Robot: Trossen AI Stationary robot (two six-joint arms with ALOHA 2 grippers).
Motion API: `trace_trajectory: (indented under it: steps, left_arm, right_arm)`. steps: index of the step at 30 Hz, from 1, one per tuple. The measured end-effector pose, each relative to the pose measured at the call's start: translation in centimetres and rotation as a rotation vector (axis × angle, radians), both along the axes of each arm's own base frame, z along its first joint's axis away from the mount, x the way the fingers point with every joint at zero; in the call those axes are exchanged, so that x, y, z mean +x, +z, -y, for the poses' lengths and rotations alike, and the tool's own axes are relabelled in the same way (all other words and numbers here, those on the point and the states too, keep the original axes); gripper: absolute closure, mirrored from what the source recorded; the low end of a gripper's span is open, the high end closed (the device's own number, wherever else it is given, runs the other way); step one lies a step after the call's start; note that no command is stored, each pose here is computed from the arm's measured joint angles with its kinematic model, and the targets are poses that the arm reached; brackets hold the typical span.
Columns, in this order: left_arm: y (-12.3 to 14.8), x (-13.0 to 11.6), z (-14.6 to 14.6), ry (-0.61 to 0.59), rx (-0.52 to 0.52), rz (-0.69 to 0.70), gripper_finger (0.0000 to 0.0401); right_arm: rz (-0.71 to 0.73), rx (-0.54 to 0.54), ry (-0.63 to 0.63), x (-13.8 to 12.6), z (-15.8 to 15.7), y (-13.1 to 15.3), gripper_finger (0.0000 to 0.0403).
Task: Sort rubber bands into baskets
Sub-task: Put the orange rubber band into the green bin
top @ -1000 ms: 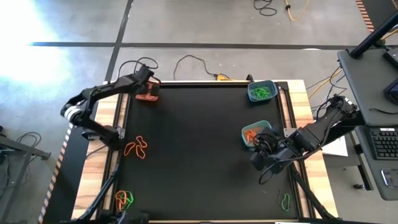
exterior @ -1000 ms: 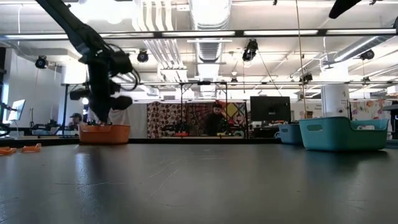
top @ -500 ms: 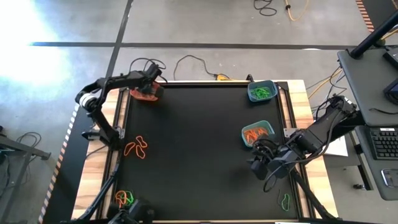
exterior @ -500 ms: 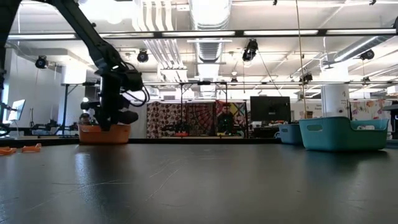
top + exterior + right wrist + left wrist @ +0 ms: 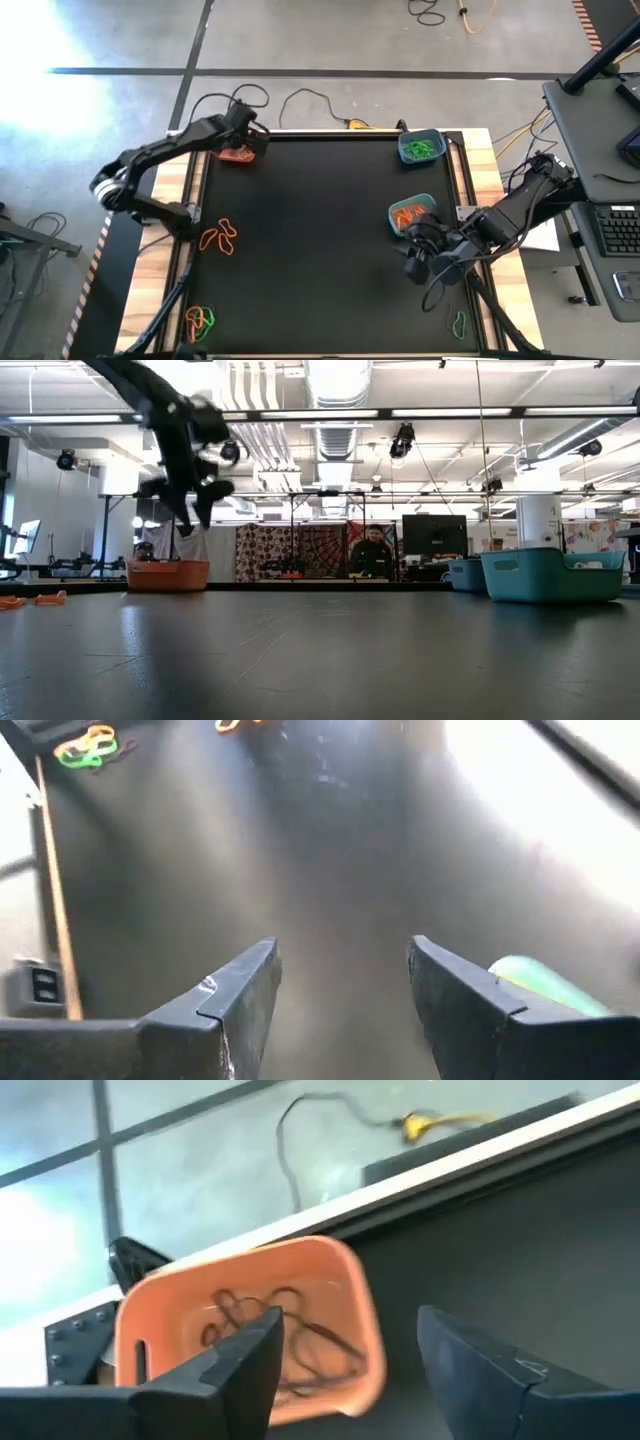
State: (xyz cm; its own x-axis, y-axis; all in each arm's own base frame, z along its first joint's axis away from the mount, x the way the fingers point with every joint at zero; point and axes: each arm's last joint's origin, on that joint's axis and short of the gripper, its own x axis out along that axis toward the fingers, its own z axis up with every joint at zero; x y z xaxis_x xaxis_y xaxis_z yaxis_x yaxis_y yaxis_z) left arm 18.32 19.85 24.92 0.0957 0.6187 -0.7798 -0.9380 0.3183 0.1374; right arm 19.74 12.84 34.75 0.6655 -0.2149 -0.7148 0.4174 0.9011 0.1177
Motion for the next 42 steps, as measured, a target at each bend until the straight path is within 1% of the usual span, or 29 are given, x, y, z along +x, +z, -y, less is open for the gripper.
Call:
trace_trajectory:
  steps: [2,4,6,8,11,15,17,20,22,23,29,32,33,36,42]
  left_arm:
    - [1.0,0.3,1.6,-0.015,0.008,0.043,0.0177]
    - [1.4,0.6,3.6,-0.027,-0.019,0.062,0.0171]
    - [1.6,0.9,5.7,-0.064,-0.053,0.059,0.0166]
    - [1.5,1.4,7.9,-0.098,-0.091,0.055,0.0163]
    - [0.8,2.0,11.5,-0.142,-0.175,0.036,0.0161]
    - [-0.9,2.3,15.8,-0.175,-0.346,-0.002,0.0161]
    - [-1.8,2.3,17.7,-0.188,-0.415,-0.013,0.0161]
    - [-3.3,2.0,19.7,-0.191,-0.531,-0.042,0.0161]
    - [-4.5,1.4,20.5,-0.177,-0.613,-0.079,0.0161]
    - [-5.0,1.0,20.8,-0.172,-0.639,-0.101,0.0162]
    - [-7.1,-0.6,21.4,-0.162,-0.713,-0.179,0.018]
    - [-8.5,-1.5,21.3,-0.145,-0.724,-0.231,0.0197]
    - [-9.0,-1.7,21.2,-0.162,-0.731,-0.234,0.0204]
    - [-10.0,-1.9,21.1,-0.204,-0.735,-0.217,0.0228]
    - [-10.9,-2.1,20.6,-0.189,-0.714,-0.19,0.0285]
  right_arm:
    - [0.006,-0.086,0.039,0.0,0.1,0.1,0.0193]
    - [0.014,-0.191,0.066,0.1,0.3,0.2,0.0193]
    - [0.033,-0.273,0.059,0.3,0.6,0.3,0.0193]
    - [0.05,-0.316,0.026,0.5,0.9,0.4,0.0193]
    - [0.05,-0.319,-0.011,0.9,1.6,0.4,0.0193]
    - [0.021,-0.244,-0.012,1.7,2.6,0.4,0.0193]
    - [0.007,-0.221,-0.001,2.1,3.1,0.4,0.0193]
    - [0.012,-0.226,-0.004,2.7,3.9,0.5,0.0193]
    - [0.024,-0.23,-0.014,3.1,4.3,0.6,0.0193]
    - [0.033,-0.231,-0.02,3.3,4.5,0.7,0.0193]
    - [0.051,-0.235,-0.029,3.7,4.9,0.9,0.0193]
    - [0.05,-0.235,-0.029,3.7,5.0,0.8,0.0193]
    - [0.05,-0.234,-0.03,3.7,5.0,0.8,0.0193]
    - [0.053,-0.226,-0.036,3.7,5.0,0.8,0.0193]
    - [0.052,-0.224,-0.037,3.7,4.9,0.8,0.0193]
